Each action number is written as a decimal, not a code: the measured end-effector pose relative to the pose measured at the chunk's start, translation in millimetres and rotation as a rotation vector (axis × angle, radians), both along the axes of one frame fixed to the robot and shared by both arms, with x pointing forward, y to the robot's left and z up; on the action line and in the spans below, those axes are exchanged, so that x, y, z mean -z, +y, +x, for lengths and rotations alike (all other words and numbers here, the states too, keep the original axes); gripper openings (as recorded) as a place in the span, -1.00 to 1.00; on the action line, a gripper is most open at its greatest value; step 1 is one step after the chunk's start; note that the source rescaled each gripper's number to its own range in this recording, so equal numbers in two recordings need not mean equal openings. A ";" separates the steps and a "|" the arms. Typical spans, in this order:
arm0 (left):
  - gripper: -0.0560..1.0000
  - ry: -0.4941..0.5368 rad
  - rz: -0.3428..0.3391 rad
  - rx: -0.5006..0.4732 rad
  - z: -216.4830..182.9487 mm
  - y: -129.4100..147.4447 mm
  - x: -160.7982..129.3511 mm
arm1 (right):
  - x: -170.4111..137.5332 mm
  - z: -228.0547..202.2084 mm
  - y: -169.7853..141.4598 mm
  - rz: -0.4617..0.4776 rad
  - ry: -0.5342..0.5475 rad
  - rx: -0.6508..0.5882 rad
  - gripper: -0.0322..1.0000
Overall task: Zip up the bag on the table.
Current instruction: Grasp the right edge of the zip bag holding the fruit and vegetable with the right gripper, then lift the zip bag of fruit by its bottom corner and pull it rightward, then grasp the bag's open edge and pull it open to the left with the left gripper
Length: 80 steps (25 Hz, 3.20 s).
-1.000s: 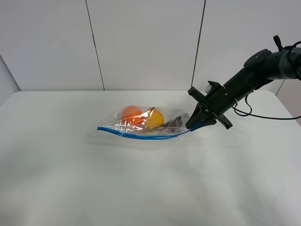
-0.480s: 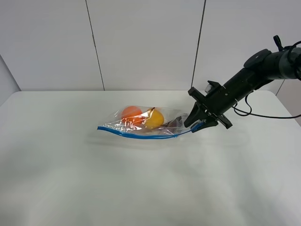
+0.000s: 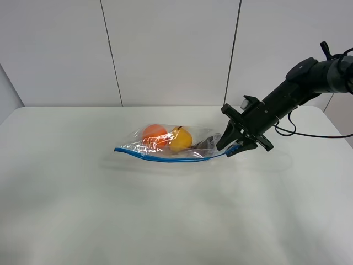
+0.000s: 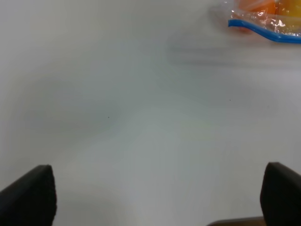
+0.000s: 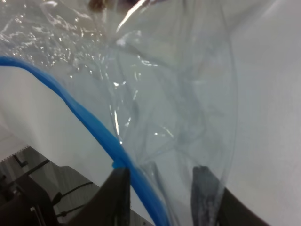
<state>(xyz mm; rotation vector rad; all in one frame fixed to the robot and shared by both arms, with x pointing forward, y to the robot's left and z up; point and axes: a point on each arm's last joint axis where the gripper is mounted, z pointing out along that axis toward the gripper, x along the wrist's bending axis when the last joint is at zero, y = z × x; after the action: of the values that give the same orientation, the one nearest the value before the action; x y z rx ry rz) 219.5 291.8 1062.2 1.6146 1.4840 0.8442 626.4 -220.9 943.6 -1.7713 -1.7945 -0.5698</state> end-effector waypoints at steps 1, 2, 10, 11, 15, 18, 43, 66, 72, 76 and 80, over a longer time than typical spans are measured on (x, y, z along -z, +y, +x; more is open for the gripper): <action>1.00 0.000 0.000 0.000 0.0 0.0 0.0 | 0.0 0.0 0.0 0.000 0.000 0.000 -0.19; 1.00 0.000 0.000 0.000 0.0 0.0 0.0 | 0.1 -0.1 0.3 -0.001 0.001 -0.001 -0.19; 1.00 0.000 0.000 0.000 0.0 0.0 0.0 | 1.5 -3.0 7.6 -0.027 0.006 -0.034 -0.19; 1.00 0.000 0.000 0.000 0.0 0.0 0.0 | 1.7 -3.1 7.3 -0.030 0.005 -0.036 -0.19; 1.00 0.000 0.000 0.000 0.0 0.0 0.0 | 2.2 -3.3 6.7 -0.038 0.005 -0.041 -0.54; 1.00 0.000 0.000 0.000 0.0 0.0 0.0 | 2.2 -3.3 6.7 -0.039 0.005 -0.041 -0.92; 1.00 0.000 0.000 0.000 0.0 0.0 0.0 | -3.0 0.1 9.4 -0.006 -0.031 -0.054 -0.93; 1.00 0.005 -0.024 0.001 37.4 -1.0 -46.8 | -39.4 22.6 19.5 0.129 -0.141 0.012 -0.93; 1.00 0.073 -0.003 -0.001 121.4 0.3 -79.6 | -39.3 22.6 19.5 0.128 -0.141 0.011 -0.93; 1.00 0.054 0.222 0.116 179.7 2.0 -73.4 | -39.3 22.6 19.5 0.128 -0.141 0.011 -0.93; 1.00 -0.003 0.643 0.347 227.7 3.3 -56.3 | -39.3 22.6 19.5 0.128 -0.141 0.011 -0.93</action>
<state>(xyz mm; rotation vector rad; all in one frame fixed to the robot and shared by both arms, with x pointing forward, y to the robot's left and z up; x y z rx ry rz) 447.2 295.1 1118.5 2.2477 0.9194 1.1862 649.0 -201.4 982.9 -1.6925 -1.7984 -0.8139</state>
